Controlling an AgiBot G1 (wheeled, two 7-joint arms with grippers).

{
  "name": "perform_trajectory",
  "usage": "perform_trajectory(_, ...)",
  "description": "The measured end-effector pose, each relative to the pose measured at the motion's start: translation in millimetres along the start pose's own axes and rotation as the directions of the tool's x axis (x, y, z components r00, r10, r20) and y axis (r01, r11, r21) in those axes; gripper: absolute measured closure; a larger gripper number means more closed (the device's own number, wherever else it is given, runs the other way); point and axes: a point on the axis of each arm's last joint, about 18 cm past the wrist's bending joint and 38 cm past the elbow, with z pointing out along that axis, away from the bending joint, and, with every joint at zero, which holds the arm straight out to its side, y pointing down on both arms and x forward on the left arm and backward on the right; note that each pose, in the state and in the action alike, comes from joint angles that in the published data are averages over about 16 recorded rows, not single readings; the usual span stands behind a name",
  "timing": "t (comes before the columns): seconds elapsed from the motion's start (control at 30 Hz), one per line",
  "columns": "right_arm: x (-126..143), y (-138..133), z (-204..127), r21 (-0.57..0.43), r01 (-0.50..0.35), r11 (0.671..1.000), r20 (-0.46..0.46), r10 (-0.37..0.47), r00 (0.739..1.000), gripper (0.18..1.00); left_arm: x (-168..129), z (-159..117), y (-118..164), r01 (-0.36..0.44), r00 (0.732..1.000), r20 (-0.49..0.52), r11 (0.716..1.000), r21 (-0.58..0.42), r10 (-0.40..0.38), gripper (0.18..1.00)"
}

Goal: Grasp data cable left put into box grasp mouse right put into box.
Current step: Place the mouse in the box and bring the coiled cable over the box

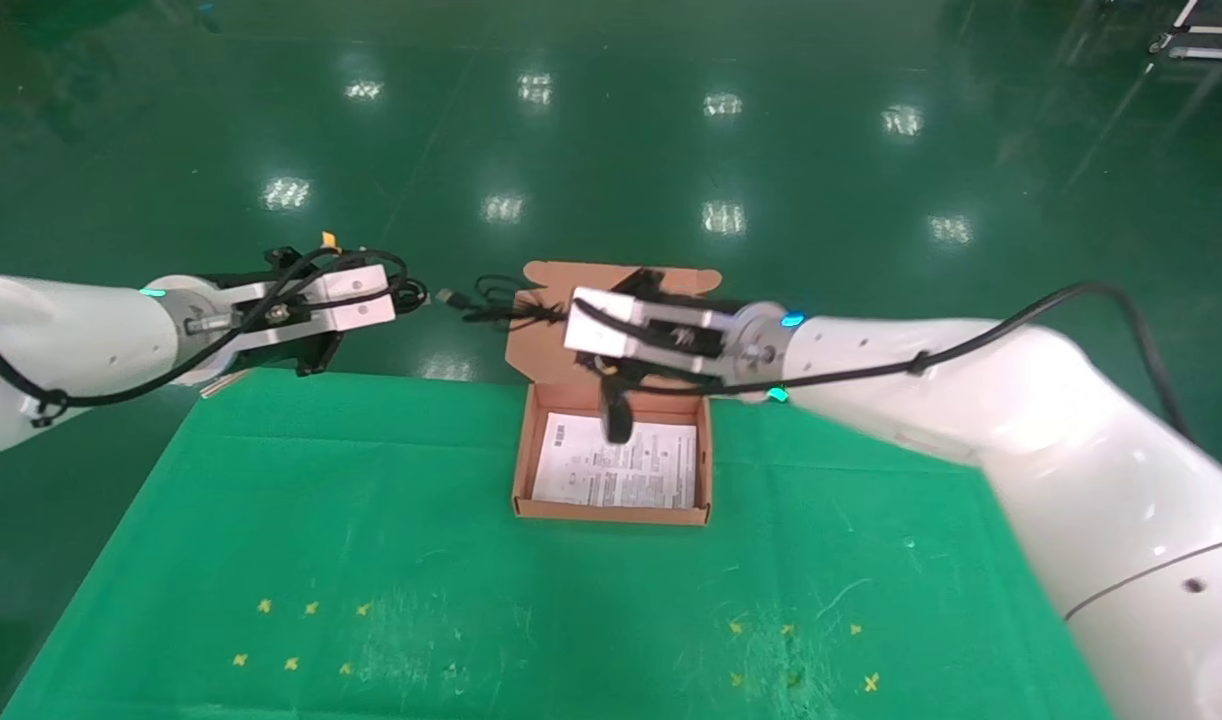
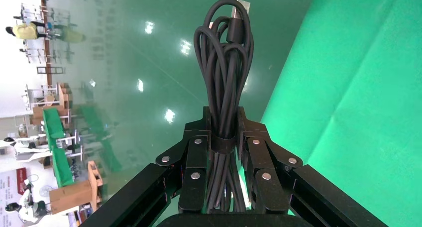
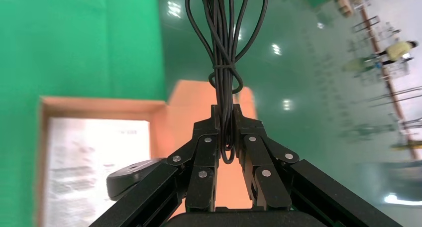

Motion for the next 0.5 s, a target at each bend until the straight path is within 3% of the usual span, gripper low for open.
perform_trajectory(0.23,-28.6,13.5,11.4,-0.013,-0.111,0.994,0.021,0.111,0.994,0.958,1.0,-1.5,0.2,0.002,1.0,0.002,1.0,-0.006,-0.001,0.913)
perform_trajectory(0.5,-50.6,45.3,16.6,-0.098,-0.243,0.965,0.012,0.245,0.969,0.958,1.3,-1.9,0.1,0.002,1.0,0.002,1.0,-0.008,-0.002,0.914)
